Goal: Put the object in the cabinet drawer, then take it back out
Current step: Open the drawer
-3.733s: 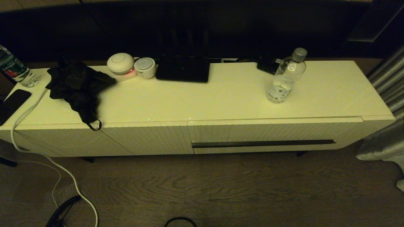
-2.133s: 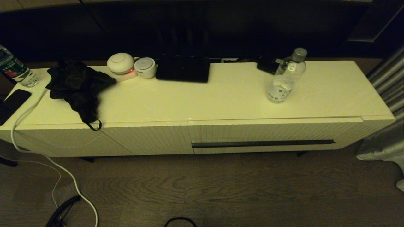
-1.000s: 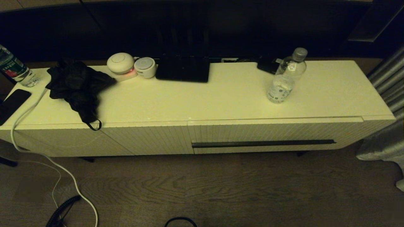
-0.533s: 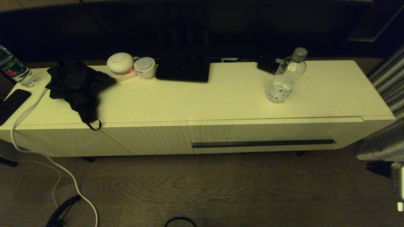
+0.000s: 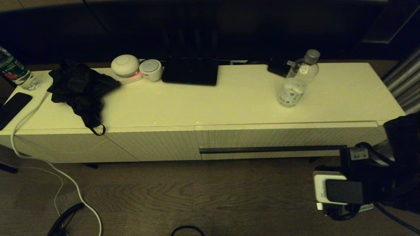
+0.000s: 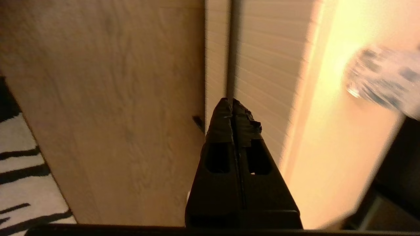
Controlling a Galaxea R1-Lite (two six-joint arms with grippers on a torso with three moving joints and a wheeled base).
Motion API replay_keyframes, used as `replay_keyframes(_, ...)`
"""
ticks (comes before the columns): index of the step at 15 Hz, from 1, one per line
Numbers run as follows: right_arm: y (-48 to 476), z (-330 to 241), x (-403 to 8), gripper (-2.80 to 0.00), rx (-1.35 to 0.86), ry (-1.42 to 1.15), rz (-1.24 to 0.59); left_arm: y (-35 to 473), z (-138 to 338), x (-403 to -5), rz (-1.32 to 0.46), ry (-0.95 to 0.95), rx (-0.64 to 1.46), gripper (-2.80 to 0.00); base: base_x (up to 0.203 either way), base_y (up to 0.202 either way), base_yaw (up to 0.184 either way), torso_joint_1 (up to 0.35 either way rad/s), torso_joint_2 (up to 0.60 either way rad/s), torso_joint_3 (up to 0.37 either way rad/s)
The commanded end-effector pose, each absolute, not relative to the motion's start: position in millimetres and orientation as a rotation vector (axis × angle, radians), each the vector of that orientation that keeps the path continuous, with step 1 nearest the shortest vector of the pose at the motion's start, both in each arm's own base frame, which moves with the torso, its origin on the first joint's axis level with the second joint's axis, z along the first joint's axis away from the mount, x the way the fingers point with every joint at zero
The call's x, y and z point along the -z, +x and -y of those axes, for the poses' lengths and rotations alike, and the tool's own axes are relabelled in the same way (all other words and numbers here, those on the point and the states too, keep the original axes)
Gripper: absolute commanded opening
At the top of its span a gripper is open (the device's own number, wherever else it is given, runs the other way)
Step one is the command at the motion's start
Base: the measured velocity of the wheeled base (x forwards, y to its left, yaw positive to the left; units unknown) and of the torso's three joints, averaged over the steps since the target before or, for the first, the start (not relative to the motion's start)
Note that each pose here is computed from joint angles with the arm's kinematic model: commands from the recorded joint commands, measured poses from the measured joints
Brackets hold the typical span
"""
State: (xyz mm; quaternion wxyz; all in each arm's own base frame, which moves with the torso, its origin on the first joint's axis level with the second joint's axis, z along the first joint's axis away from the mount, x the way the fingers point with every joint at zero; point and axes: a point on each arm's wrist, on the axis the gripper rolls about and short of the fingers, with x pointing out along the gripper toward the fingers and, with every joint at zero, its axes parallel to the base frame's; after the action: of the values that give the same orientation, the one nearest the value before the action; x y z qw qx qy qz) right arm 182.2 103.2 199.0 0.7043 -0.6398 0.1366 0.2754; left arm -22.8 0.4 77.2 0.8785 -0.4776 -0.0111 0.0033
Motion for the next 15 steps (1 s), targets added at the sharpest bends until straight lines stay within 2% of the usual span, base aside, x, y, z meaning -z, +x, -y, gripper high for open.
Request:
replay_keyframes(1, 202.9, -118.5, -162.9, -2.8, -0.67, -1.453, -0.373, -22.9, -0.4, -77.2, 0.025, -1.002, -0.006, -2.8, 0.0, 0.0, 0.0, 0.0, 0.0, 0.0)
replay_keyframes(7, 249.6, -126.1, -112.2, -2.8, -0.634, -1.439, -0.422, -22.8, -0.4, -76.8, 0.024, -1.002, -0.007, -2.8, 0.0, 0.0, 0.0, 0.0, 0.0, 0.0)
replay_keyframes(15, 279.2, -121.4, -76.9, -2.8, -0.617, -1.431, -0.451, -22.9, -0.4, -77.2, 0.025, -1.002, -0.006, -2.8, 0.0, 0.0, 0.0, 0.0, 0.0, 0.0)
